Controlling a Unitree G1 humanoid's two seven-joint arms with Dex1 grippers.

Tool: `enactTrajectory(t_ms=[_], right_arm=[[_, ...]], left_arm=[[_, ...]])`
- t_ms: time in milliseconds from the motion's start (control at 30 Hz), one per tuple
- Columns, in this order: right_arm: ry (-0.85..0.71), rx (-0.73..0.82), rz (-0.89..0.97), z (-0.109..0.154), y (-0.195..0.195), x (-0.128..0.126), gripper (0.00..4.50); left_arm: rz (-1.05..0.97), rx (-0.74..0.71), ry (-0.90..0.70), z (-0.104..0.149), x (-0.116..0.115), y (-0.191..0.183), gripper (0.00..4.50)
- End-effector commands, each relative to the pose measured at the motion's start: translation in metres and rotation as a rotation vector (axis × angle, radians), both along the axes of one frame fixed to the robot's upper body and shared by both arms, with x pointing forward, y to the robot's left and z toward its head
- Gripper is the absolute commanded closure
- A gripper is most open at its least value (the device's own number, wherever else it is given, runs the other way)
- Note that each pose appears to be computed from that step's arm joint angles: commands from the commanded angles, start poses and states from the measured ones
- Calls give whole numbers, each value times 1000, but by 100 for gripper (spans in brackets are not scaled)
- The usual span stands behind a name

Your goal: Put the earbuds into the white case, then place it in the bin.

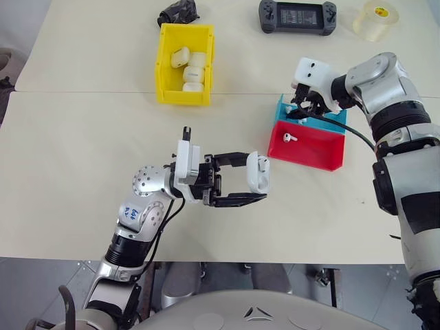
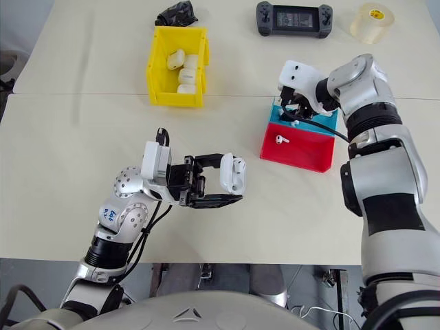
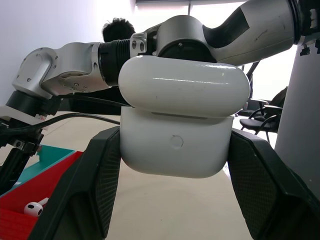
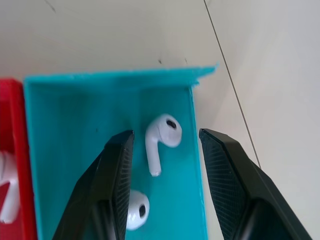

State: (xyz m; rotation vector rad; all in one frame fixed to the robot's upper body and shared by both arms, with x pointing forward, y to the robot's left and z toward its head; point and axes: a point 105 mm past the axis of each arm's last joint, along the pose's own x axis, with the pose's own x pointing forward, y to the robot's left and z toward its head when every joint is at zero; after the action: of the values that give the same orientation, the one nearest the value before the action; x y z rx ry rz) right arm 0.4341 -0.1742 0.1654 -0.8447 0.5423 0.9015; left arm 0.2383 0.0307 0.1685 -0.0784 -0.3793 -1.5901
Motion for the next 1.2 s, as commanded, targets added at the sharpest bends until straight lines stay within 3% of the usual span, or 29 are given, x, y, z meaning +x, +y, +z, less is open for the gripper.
enactTrajectory(t_ms=[33, 200, 367, 833, 933, 1067, 1200], right_arm=[[1, 3, 10, 2, 4, 0, 233], [17, 12, 11, -2, 6, 0, 233], [29, -9, 6, -4, 3, -1, 353], [26, 13, -38, 6, -4, 0, 353], [26, 48, -49, 11, -6, 0, 295], [22, 89, -104, 16, -14, 1, 171], [25, 93, -161, 16, -22, 1, 171]], left_arm=[[0, -24, -65, 13, -6, 2, 163], [6, -21, -68, 13, -5, 2, 163], [9, -22, -71, 14, -4, 3, 163], [5, -22, -70, 14, -5, 4, 163], [6, -22, -69, 14, -6, 4, 163], [7, -25, -67, 13, -6, 4, 163], [5, -28, -63, 13, -7, 3, 163]])
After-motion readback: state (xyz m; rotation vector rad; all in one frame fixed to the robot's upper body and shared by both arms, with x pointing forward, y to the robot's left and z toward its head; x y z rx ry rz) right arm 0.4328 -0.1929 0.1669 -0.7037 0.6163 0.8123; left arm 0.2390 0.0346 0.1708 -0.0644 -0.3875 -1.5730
